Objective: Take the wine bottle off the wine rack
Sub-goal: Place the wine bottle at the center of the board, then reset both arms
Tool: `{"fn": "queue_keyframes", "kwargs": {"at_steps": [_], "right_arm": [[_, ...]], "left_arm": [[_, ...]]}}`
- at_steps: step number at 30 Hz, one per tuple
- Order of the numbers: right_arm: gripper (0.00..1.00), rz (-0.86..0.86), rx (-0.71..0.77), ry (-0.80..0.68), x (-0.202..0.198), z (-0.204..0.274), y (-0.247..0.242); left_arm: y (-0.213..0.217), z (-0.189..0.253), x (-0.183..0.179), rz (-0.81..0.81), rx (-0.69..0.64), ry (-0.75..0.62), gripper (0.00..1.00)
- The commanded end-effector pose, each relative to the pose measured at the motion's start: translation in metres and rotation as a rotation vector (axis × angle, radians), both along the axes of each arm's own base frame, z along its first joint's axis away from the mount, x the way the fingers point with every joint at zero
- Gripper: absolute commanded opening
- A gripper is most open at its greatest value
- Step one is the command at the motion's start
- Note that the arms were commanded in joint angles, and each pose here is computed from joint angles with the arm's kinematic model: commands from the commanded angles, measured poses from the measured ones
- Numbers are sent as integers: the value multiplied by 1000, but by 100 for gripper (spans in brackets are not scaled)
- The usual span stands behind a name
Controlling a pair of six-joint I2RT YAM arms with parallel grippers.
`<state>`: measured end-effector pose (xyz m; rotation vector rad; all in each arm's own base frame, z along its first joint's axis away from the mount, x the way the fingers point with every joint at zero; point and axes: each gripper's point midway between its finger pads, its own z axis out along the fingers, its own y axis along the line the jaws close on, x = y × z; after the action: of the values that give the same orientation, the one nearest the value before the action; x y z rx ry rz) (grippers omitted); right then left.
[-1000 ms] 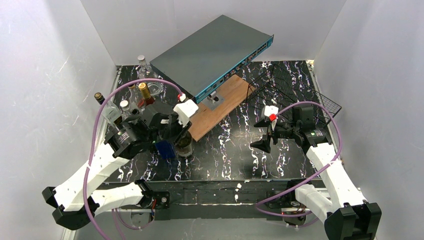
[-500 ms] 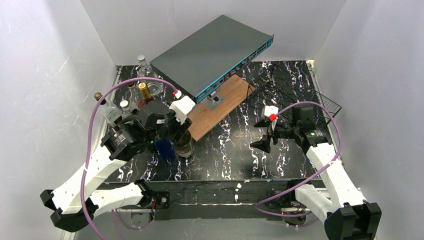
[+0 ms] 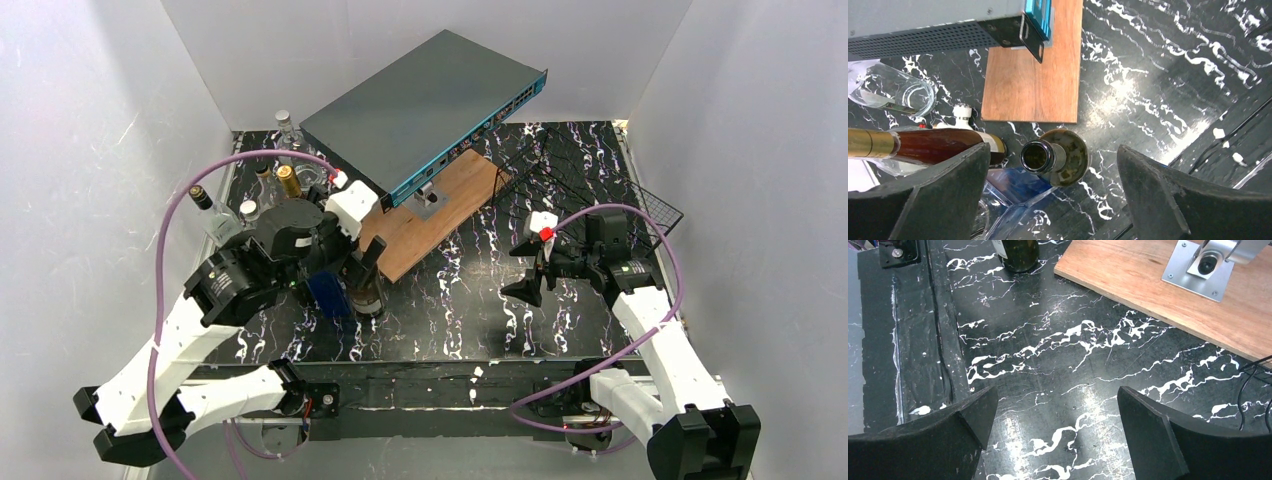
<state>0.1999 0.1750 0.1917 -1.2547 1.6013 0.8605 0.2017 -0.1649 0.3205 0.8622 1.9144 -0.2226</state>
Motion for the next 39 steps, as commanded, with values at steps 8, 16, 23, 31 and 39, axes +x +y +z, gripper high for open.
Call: {"fn": "queue_keyframes", "kwargs": {"at_steps": [8,16,23,31,39], "right_arm": [[98,-135,49,29,17,6,-10],[98,-390,138,130,50,14,-41],[98,-570,185,176,76,21,-76],[98,-747,217,154,90,29,-111],[98,-882,216,122,97,34,-133]], "left_arm": [[-25,44,-25,-70,-279,60,98],[-76,50,-45,-219,-481,227,98],[-121,34,-54,-297,-496,276,98],[-173,-13,-44,-280,-429,200,98],[-212,-55,-37,-258,-425,100,98]]}}
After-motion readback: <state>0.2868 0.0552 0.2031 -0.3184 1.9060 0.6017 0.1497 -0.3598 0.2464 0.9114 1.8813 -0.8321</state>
